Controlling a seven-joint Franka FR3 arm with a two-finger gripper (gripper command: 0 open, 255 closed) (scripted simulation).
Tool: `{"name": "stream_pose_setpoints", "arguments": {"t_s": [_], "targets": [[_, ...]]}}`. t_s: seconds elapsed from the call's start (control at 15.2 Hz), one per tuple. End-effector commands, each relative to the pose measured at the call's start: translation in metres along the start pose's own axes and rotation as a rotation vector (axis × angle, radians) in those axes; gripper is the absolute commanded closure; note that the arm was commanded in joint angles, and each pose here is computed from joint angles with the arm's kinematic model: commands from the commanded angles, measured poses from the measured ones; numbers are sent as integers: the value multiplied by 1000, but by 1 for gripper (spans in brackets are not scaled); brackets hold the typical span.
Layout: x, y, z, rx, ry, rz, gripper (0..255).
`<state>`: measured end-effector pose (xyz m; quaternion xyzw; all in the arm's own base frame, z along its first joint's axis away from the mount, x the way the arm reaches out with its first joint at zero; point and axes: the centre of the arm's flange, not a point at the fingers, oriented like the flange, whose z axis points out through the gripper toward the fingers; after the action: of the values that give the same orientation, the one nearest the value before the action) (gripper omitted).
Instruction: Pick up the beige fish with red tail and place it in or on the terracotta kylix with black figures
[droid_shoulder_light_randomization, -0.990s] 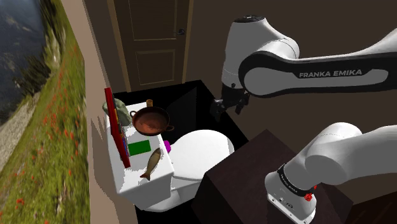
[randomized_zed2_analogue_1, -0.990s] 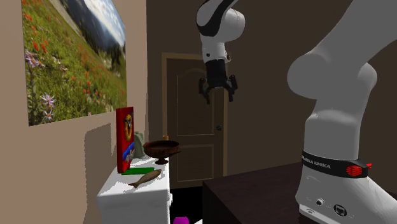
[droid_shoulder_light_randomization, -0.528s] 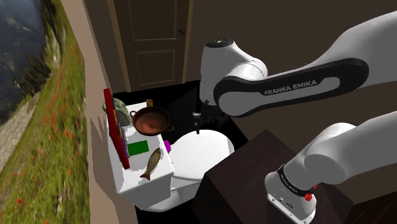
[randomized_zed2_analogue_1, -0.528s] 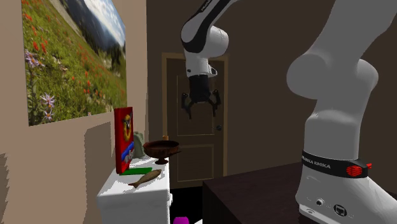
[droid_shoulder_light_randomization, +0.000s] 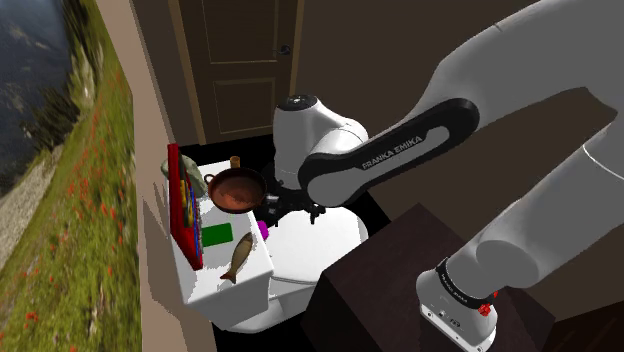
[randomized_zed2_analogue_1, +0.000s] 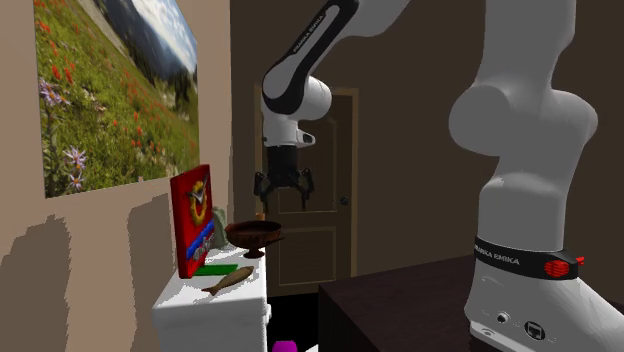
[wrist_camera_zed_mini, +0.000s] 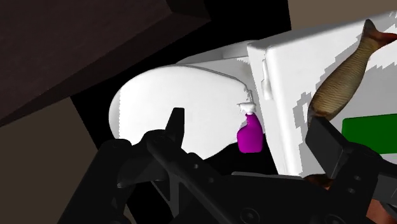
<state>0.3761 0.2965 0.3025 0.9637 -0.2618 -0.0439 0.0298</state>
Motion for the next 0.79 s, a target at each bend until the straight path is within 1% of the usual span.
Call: {"name": "stream_pose_setpoints", "arguments": {"t_s": [0.0,0.73], "targets": [[1,-24,15,10,-7,48,0],[24,-138,92,52,-39,285,0]]}}
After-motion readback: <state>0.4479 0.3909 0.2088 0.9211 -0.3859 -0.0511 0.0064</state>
